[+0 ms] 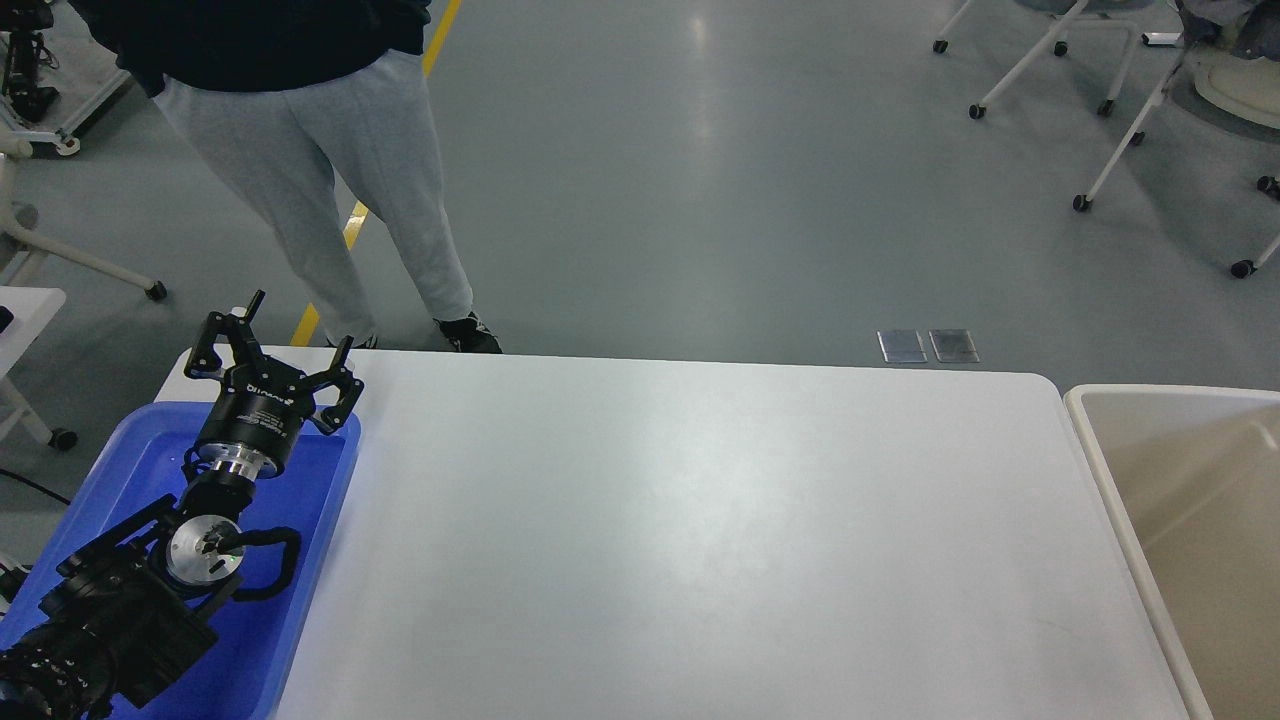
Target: Tidy desktop
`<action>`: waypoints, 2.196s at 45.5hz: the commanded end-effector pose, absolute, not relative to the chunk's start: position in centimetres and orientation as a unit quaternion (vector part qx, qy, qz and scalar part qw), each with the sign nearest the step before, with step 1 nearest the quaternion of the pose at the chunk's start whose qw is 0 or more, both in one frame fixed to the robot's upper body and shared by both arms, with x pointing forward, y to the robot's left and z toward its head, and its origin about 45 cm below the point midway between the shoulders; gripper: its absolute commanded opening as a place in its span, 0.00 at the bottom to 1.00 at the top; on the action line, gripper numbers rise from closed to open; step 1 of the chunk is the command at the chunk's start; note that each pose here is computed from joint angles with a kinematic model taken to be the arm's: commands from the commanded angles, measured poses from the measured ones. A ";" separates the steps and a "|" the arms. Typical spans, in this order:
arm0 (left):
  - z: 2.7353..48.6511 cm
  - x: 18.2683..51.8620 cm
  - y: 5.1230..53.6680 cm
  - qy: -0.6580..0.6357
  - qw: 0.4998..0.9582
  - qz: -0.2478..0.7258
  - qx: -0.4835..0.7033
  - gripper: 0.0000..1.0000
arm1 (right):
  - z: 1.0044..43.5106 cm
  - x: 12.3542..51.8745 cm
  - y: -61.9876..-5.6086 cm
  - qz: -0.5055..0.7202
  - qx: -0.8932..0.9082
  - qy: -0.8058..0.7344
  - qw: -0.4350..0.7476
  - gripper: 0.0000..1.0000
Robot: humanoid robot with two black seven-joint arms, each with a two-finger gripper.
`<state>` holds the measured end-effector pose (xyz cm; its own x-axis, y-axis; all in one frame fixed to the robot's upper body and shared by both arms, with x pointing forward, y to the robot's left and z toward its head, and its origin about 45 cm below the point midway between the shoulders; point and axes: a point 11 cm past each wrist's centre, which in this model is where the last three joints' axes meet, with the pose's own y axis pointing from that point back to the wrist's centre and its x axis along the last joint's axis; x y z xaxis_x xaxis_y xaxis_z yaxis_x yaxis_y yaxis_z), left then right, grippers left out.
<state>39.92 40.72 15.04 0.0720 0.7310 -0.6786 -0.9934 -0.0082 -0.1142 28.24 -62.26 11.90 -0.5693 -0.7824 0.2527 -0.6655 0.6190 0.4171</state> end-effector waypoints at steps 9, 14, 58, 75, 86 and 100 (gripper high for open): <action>15.0 39.9 40.7 0.220 0.669 0.645 -0.298 1.00 | 10.7 28.0 -61.4 -0.147 0.403 -0.877 0.215 0.00; 15.1 39.9 40.7 0.220 0.669 0.644 -0.298 1.00 | 10.7 28.1 -61.3 -0.147 0.404 -0.877 0.214 0.33; 15.0 39.9 40.7 0.220 0.669 0.645 -0.298 1.00 | 12.1 29.4 -61.6 -0.144 0.409 -0.880 0.193 0.99; 15.0 39.9 40.8 0.220 0.668 0.645 -0.298 1.00 | 19.5 34.2 -60.7 -0.111 0.494 -0.861 -0.036 0.99; 15.1 39.9 40.7 0.220 0.669 0.644 -0.298 1.00 | 17.7 35.2 -55.4 -0.087 0.561 -0.823 -0.037 0.99; 15.1 39.9 40.7 0.220 0.669 0.644 -0.298 1.00 | 14.7 37.5 -45.8 -0.141 0.599 -0.782 -0.096 0.99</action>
